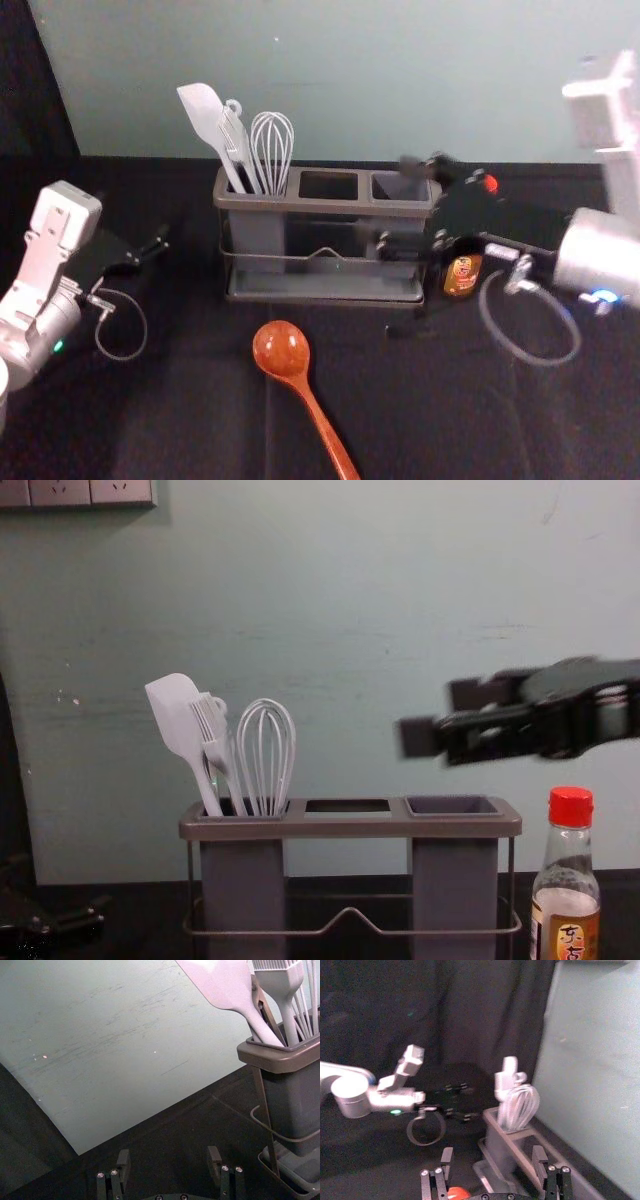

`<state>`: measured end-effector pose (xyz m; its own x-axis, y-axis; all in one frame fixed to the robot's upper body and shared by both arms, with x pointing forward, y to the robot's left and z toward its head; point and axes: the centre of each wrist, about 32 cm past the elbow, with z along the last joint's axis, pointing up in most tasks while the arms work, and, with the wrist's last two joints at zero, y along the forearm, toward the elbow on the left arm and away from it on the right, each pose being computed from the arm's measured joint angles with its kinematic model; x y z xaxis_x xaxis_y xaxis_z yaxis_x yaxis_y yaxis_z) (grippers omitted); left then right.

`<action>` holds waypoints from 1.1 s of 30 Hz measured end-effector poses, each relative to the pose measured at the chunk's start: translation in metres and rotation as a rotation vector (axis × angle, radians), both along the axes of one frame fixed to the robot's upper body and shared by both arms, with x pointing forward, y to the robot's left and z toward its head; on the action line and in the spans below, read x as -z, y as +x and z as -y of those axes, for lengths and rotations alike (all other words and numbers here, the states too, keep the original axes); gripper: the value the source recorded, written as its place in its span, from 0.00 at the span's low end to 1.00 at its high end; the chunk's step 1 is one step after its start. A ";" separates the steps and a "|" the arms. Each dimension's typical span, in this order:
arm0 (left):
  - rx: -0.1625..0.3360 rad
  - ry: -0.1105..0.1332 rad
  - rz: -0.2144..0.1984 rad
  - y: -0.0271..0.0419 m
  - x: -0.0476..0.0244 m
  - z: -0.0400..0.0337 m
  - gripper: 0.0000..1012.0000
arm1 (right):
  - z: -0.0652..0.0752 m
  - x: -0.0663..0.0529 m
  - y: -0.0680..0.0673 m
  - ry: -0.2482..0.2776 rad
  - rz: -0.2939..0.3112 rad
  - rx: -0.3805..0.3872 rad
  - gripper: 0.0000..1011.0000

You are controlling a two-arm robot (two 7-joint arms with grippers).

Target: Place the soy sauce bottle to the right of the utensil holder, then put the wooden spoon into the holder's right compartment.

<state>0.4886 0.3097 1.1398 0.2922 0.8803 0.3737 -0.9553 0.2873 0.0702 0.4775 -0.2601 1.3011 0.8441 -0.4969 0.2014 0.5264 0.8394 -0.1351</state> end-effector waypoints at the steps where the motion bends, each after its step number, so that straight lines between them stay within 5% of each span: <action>1: 0.000 0.000 0.000 0.0000 0.0000 0.0000 0.99 | -0.004 0.000 0.000 -0.006 -0.010 -0.010 0.99; 15: 0.000 0.000 0.000 0.0000 0.0000 0.0000 0.99 | -0.082 0.006 -0.001 -0.170 -0.210 0.006 0.99; 22: 0.000 0.000 0.000 0.0000 0.0000 0.0000 0.99 | -0.127 0.005 0.000 -0.325 -0.325 0.105 0.99; 33: 0.000 0.000 0.000 0.0000 0.0000 0.0000 0.99 | -0.169 0.018 0.008 -0.450 -0.447 0.200 0.99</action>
<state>0.4886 0.3097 1.1398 0.2923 0.8803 0.3737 -0.9552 0.2873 0.0703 0.4855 -0.0912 1.2831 0.7948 -0.6018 0.0783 0.4783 0.5417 -0.6912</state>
